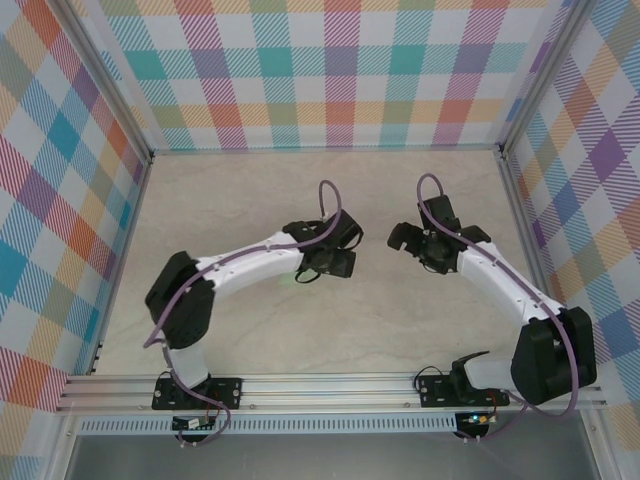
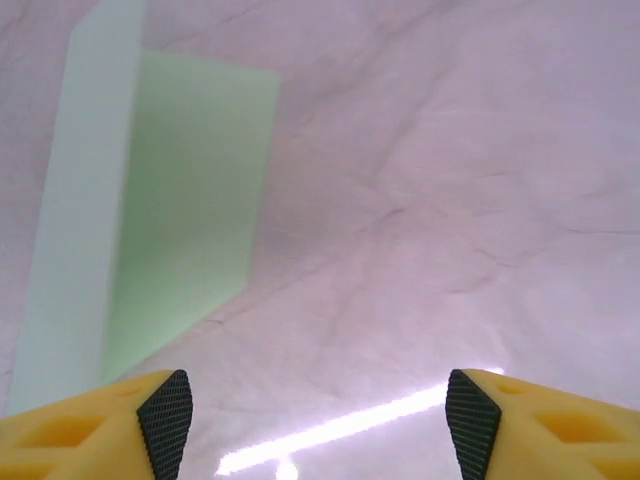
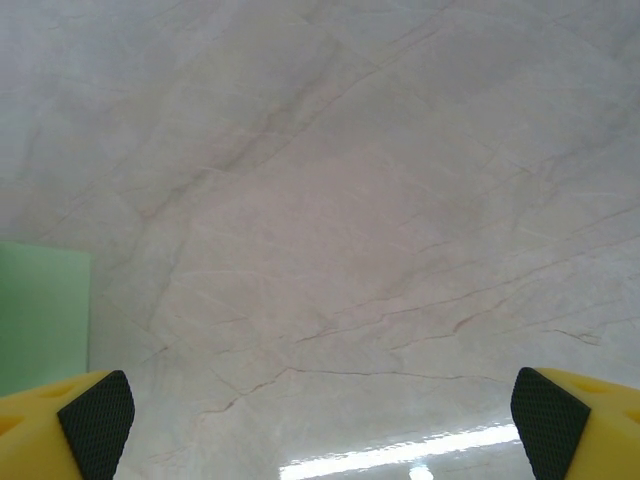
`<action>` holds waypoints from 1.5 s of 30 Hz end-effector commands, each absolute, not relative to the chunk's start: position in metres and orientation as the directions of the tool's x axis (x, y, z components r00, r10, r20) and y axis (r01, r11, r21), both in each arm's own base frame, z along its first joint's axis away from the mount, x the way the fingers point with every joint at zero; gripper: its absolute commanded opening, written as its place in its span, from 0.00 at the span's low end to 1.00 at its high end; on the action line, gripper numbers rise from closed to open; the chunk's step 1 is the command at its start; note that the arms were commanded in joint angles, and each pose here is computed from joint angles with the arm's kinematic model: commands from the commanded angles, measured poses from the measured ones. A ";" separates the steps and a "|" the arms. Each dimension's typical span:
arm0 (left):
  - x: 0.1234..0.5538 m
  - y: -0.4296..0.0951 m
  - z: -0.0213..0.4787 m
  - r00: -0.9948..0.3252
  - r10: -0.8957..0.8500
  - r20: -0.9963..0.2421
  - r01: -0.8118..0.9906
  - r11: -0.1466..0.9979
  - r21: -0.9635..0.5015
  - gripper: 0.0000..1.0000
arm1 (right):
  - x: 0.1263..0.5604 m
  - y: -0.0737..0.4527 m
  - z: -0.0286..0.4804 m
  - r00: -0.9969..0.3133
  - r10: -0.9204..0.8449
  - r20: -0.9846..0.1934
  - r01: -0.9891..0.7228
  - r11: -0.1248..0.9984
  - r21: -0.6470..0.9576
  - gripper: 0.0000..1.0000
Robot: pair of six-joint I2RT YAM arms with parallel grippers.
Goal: Fold a paper plane with a square sheet of paper (pick it up from the middle)
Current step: Turn over the paper at the center of the table, then third fold the triangle at the center of the table.
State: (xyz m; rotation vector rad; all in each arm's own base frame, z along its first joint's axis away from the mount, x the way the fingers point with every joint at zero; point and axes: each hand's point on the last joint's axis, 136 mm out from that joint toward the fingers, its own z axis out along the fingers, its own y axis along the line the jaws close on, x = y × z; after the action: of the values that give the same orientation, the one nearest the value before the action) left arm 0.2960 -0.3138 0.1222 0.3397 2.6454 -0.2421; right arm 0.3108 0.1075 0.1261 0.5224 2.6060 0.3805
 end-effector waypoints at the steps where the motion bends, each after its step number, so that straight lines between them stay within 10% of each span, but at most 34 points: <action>1: 0.289 -0.314 0.160 -0.866 0.101 -0.489 0.272 0.917 -0.292 0.76 | 0.320 0.135 0.134 -0.873 0.357 -0.333 0.195 0.881 0.432 0.99; 19: 0.287 -0.091 0.086 -0.779 -0.533 -0.330 -0.470 0.845 -0.255 1.00 | 0.320 0.360 0.111 -0.970 -0.026 -0.241 -0.166 0.794 0.585 0.39; 45: 0.282 -0.081 0.083 -0.787 -0.530 -0.316 -0.458 0.845 -0.276 1.00 | 0.271 0.389 0.006 -0.902 -0.431 -0.037 -0.396 0.788 0.472 0.37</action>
State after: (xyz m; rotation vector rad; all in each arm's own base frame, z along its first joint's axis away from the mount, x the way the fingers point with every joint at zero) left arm 0.2788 -0.0813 0.0825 -0.7419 2.6264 -0.2400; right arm 0.3018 0.4152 0.0253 -0.5262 2.9449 0.8802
